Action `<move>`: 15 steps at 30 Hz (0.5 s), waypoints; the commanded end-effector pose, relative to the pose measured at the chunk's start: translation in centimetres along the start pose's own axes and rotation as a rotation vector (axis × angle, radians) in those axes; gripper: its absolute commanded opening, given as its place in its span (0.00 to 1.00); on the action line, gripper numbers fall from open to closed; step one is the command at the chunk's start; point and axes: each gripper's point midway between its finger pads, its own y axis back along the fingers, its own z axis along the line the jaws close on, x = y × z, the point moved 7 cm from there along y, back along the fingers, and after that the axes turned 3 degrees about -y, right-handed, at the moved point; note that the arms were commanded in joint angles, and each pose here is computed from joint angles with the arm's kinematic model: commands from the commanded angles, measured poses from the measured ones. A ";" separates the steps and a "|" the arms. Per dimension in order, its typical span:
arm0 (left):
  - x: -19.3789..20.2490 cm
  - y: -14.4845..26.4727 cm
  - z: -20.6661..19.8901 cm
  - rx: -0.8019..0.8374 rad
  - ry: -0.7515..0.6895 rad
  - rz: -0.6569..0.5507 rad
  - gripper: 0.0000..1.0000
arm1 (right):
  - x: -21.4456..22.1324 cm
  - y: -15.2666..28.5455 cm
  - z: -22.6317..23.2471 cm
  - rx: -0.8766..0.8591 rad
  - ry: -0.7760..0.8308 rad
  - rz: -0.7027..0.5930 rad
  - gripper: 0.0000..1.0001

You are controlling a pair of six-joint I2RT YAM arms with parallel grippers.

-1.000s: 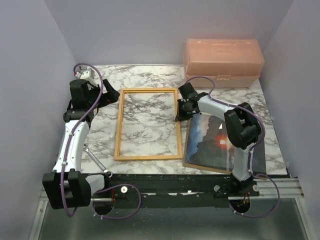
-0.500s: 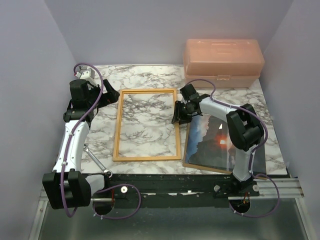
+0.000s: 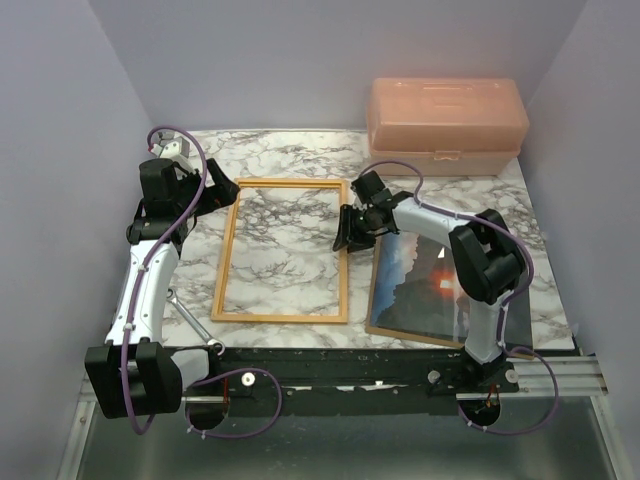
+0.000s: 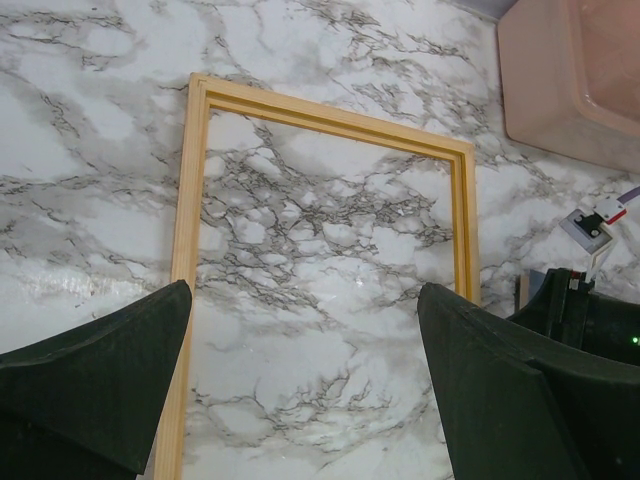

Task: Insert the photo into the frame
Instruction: Turn over the photo frame at the center of the board.

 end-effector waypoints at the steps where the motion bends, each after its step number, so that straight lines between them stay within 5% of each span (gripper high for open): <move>1: -0.2 0.5 -0.2 0.006 -0.024 -0.009 0.98 | -0.5 0.3 0.9 -0.025 0.006 -0.022 0.50; 15: 0.4 0.4 -2.5 0.101 -0.071 0.037 0.99 | 3.8 8.0 -0.9 -0.004 0.009 -0.153 0.75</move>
